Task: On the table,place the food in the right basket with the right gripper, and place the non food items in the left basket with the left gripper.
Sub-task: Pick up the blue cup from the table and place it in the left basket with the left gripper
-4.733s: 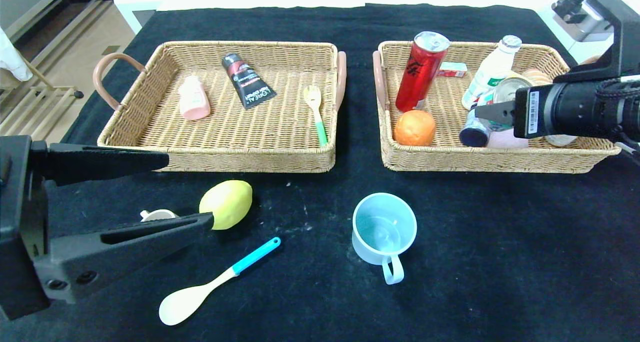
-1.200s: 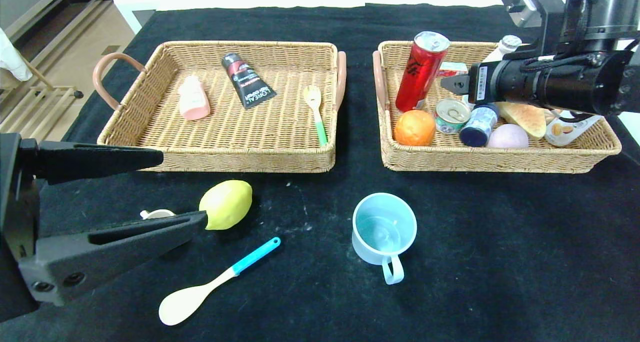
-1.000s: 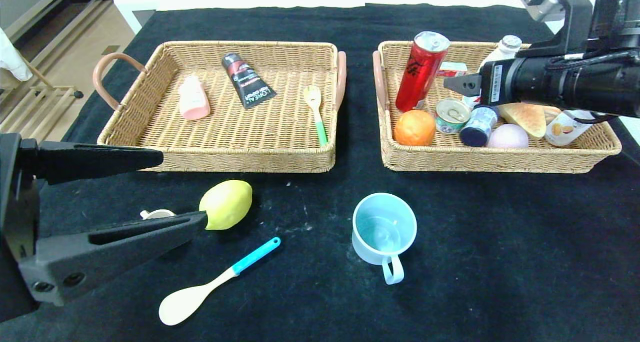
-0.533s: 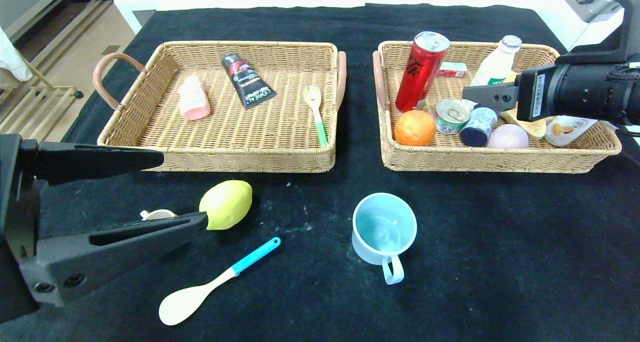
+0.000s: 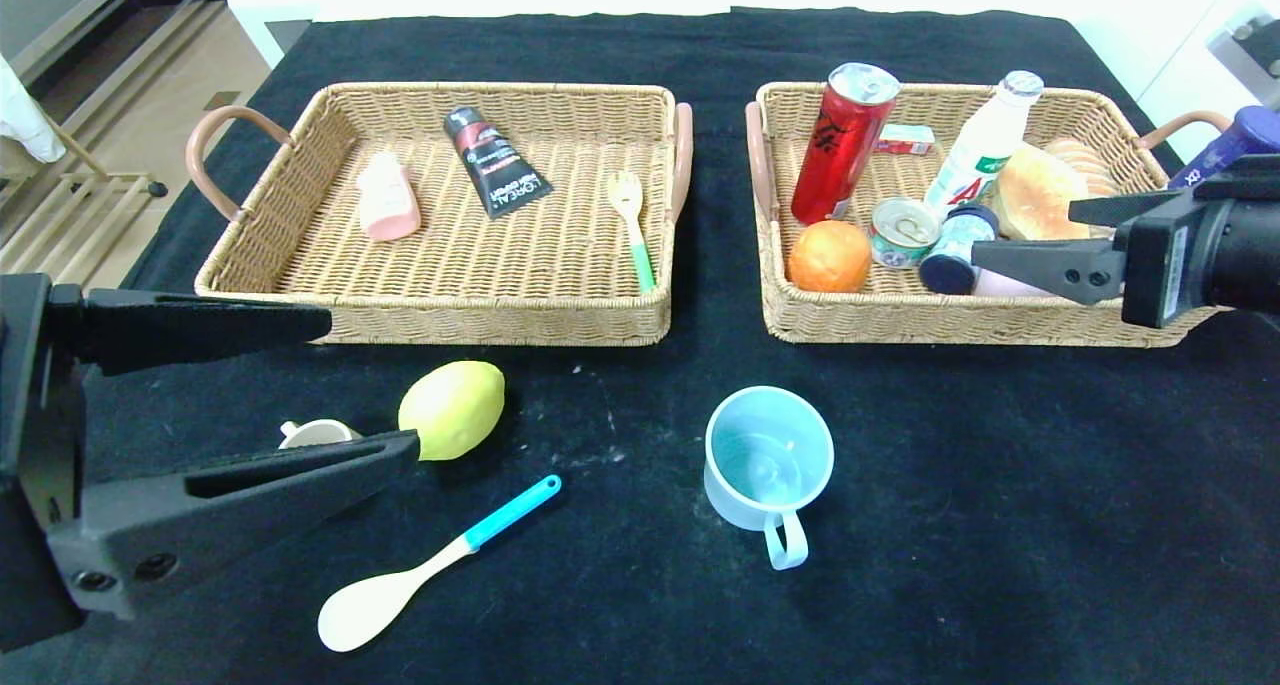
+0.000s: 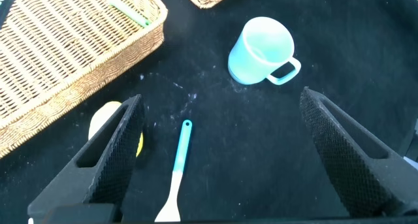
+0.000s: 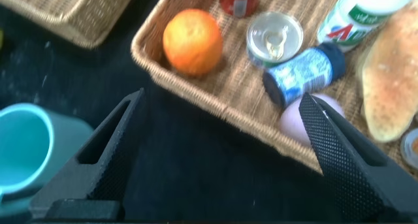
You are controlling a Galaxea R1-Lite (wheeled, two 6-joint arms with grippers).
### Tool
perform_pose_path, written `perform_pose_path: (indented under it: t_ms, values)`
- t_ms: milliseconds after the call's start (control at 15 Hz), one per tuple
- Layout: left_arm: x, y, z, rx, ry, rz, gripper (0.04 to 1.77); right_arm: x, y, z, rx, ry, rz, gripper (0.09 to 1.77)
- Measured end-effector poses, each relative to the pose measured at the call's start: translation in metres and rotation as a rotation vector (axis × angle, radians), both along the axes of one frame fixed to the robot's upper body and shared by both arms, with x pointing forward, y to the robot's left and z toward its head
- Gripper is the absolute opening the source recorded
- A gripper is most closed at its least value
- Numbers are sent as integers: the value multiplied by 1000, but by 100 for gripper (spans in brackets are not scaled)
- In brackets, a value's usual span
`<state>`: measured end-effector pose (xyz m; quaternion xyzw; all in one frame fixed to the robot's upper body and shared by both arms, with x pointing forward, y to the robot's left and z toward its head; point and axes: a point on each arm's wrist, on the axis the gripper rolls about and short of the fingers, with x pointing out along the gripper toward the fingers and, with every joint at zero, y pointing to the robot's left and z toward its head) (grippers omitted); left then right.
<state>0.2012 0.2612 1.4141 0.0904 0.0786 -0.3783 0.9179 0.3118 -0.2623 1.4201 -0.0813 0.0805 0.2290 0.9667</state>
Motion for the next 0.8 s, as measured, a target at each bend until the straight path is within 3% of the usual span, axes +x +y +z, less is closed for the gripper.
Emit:
perform_pose_path:
  t_ms: [800]
  values:
    - [7, -4, -7, 19, 30, 8, 172, -37, -23, -31, -17, 62, -2, 170]
